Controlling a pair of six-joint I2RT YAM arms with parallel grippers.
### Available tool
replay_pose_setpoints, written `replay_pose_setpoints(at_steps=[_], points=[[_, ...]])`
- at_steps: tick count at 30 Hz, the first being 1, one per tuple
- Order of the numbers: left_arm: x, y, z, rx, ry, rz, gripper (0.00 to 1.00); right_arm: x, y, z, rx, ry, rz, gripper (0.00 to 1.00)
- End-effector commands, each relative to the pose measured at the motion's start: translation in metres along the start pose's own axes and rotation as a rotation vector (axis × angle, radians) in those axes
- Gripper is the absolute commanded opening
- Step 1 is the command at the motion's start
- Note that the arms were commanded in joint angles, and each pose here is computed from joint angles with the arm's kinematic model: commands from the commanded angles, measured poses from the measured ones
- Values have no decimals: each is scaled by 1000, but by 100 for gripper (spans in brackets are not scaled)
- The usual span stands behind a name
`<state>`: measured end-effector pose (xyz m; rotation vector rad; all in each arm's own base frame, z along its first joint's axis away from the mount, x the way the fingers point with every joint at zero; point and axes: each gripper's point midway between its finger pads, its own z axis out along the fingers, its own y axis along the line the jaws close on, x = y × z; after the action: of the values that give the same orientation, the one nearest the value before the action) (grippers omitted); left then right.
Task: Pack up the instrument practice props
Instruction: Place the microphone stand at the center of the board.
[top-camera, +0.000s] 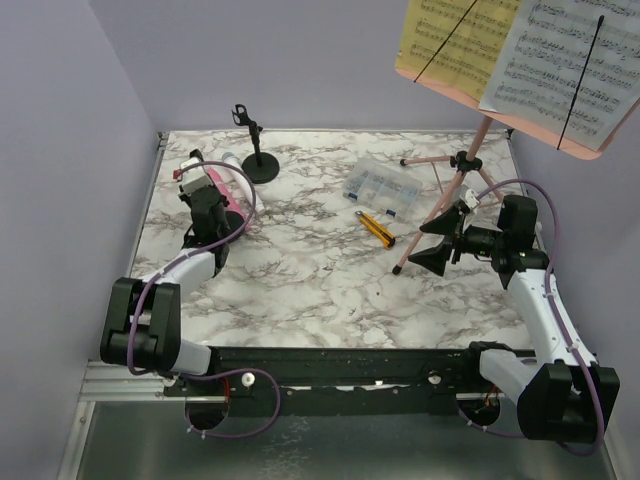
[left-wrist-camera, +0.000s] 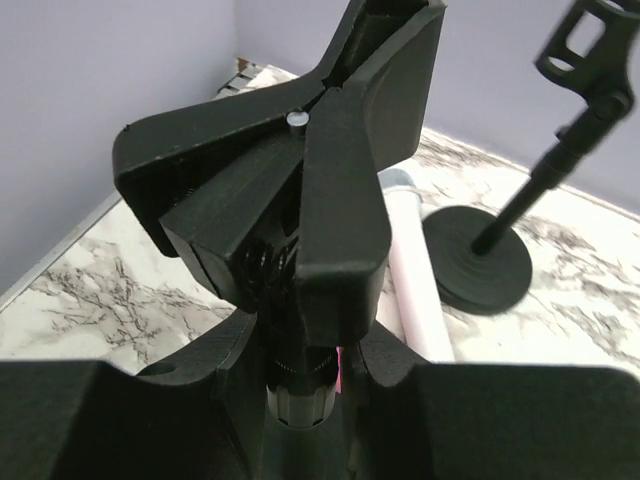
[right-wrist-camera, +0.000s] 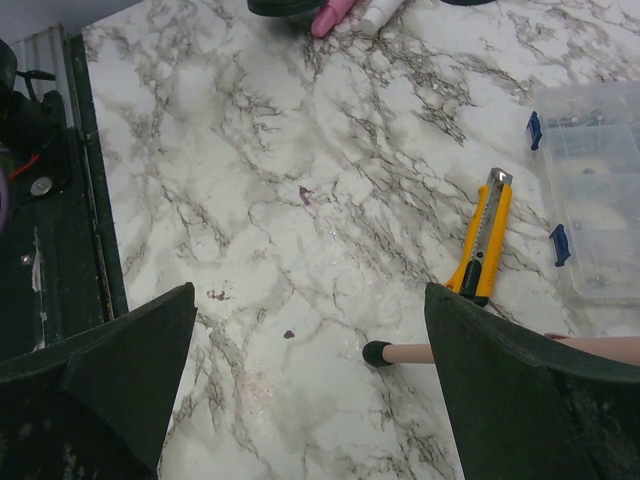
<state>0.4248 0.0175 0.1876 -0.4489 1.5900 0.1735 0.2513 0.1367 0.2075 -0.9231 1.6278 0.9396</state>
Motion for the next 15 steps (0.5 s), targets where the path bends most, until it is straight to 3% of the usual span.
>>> replay_pose_setpoints(at_steps=[1,15], points=[[-32,12,21,-63,-98,-79,0,3,1,-3,14,5,-6,100],[-27,45,60,-157,-121,-5,0,3,1,-2,12,5,-6,100]])
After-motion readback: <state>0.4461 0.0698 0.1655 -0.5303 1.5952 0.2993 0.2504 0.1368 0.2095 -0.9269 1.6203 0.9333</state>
